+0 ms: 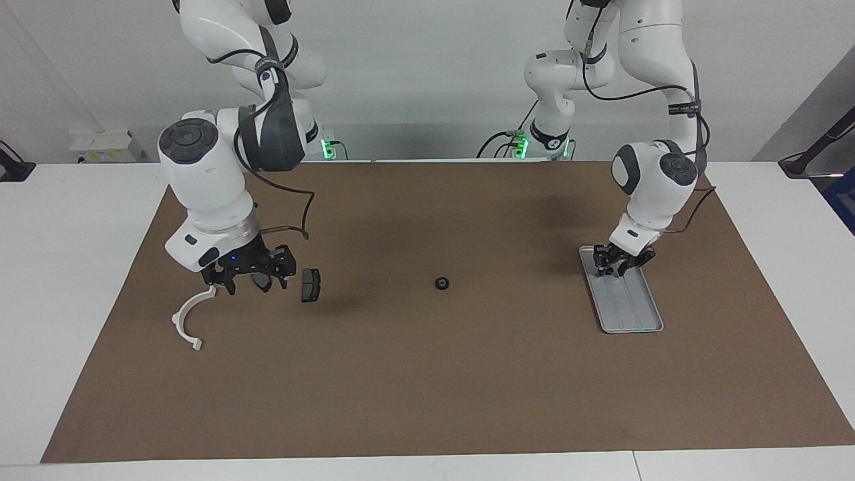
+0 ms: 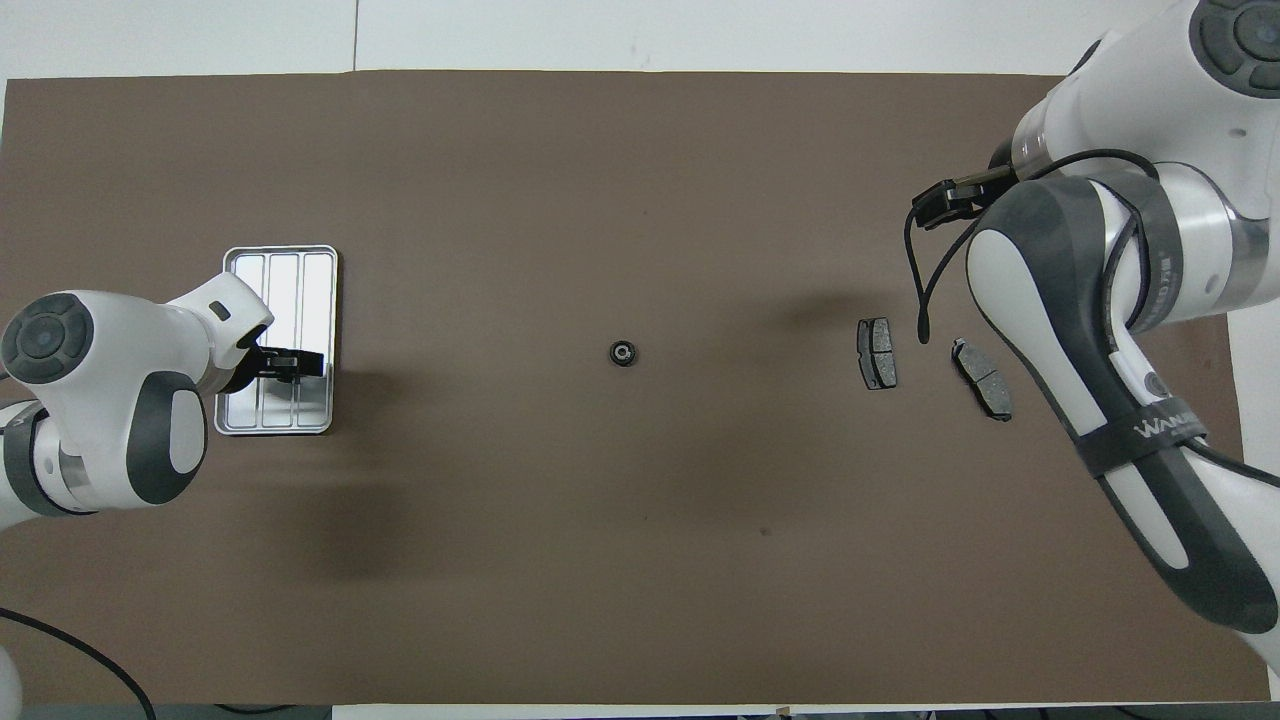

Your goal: Pick bearing gear from pile to tray

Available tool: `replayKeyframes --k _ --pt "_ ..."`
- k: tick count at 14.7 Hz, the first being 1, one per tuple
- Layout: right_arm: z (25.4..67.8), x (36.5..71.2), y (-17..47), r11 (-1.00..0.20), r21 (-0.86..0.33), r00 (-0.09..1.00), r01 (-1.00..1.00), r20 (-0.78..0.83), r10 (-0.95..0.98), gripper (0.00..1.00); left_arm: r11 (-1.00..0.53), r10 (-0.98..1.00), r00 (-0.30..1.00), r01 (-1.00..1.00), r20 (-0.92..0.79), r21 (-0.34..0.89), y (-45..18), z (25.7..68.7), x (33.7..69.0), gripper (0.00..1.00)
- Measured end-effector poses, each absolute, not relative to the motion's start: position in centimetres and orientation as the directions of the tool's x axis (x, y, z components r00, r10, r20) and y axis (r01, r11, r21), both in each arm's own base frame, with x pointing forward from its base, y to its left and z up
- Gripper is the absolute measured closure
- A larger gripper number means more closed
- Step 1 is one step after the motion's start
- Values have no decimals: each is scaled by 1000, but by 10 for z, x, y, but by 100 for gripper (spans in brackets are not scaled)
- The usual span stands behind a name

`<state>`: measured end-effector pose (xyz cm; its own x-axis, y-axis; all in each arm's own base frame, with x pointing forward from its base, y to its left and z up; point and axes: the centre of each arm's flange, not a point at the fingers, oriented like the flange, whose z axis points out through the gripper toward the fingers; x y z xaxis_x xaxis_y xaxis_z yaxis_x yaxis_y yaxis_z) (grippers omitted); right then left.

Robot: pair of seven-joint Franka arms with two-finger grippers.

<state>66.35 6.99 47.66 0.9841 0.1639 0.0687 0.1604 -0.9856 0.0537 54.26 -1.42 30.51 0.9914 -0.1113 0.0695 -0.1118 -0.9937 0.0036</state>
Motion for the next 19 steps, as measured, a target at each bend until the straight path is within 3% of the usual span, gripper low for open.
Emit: replayKeyframes --k 3,5,9,12,15,19 --pt "477 664 63 -982 52 981 180 67 183 0 -993 -120 991 -121 55 6 -20 321 552 8" --pt "481 663 59 -979 53 978 195 68 198 0 -997 -79 996 -80 50 12 -42 336 559 0" --pt "511 648 58 -979 59 978 196 65 200 0 -1000 6 996 4 87 28 -158 359 553 0" --pt "545 621 57 -982 42 980 186 57 188 0 -997 63 993 58 97 51 -253 378 529 0" --pt "573 590 38 -989 20 987 148 63 149 0 -997 75 992 74 104 15 -326 366 496 0" --pt "607 554 34 -990 20 988 143 50 144 0 -995 96 991 96 98 3 -379 337 509 0"
